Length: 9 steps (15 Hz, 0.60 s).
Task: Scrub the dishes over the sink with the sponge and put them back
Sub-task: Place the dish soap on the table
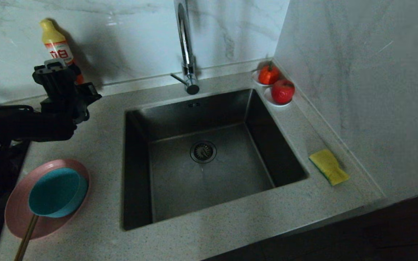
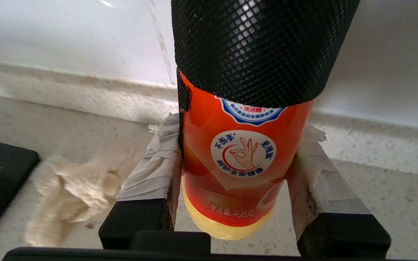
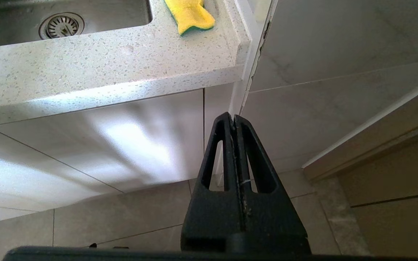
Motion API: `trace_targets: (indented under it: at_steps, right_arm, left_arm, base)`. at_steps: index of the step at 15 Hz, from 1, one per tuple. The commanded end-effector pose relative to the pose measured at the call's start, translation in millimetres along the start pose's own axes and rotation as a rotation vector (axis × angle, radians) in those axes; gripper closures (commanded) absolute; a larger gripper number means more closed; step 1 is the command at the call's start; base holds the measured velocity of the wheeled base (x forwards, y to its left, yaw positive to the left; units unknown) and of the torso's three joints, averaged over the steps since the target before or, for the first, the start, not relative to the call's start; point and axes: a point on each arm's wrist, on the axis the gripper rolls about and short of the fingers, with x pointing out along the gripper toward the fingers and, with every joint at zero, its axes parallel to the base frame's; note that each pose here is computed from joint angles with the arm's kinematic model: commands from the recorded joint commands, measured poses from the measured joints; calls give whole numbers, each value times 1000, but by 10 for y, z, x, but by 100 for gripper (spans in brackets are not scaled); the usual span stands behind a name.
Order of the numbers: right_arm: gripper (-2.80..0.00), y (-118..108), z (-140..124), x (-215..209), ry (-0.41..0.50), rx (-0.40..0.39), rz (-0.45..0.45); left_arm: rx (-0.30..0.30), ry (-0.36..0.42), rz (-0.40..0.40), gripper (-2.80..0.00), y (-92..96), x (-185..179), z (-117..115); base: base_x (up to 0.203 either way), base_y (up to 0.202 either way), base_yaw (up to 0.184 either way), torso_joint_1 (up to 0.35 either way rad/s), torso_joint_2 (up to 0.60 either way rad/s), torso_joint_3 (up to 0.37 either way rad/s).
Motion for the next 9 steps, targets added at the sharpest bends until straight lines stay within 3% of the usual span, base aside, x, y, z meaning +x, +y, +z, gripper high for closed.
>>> trace_targets:
  at_steps: [1, 9]
  right_arm:
    - [0, 0, 0, 0, -1, 0, -1]
    - [0, 0, 0, 0, -1, 0, 1]
  left_arm:
    - [-9, -6, 3, 0, -4, 32, -35]
    - [-43, -51, 1, 0, -23, 116, -265]
  base:
    - [0, 0, 0, 0, 0, 0]
    - [0, 0, 0, 0, 0, 0]
